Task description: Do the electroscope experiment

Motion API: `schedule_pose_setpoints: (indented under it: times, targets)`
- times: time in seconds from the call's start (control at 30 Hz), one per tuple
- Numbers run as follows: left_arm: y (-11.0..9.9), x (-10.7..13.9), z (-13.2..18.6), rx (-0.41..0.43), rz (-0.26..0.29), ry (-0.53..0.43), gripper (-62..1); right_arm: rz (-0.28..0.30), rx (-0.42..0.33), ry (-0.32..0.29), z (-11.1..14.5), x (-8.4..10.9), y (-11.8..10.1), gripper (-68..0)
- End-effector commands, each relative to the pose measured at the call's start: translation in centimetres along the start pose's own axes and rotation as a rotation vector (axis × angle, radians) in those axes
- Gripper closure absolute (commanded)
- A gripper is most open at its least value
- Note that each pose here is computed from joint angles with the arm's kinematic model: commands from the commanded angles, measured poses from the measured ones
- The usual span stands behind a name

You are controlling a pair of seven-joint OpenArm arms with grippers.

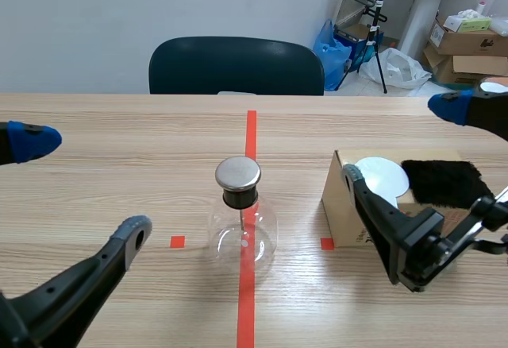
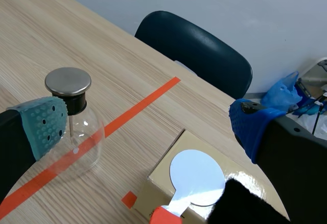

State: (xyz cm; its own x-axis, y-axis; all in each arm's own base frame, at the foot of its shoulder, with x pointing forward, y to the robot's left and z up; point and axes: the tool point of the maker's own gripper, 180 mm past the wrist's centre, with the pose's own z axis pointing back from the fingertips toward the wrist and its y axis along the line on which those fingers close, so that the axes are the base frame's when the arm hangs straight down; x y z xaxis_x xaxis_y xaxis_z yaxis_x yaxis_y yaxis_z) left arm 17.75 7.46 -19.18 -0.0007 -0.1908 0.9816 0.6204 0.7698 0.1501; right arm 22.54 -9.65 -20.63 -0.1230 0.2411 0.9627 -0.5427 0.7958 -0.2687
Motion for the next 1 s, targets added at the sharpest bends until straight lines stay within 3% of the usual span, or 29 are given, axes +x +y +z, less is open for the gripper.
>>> schedule_pose_setpoints:
  times: [0.0,0.57,0.97]
  targets:
    - [0.5,0.7,0.0,0.017,-0.006,-0.029,-62.3,-0.010,-0.001,-0.011,0.0,0.3,0.0,-67.9]
    - [0.8,0.8,0.1,0.023,-0.008,-0.033,-62.3,-0.009,-0.001,0.012,0.0,-0.1,0.0,-67.9]
    - [0.9,0.9,0.0,0.023,-0.012,-0.038,-62.3,-0.009,-0.001,0.090,0.1,-1.5,0.0,-67.9]
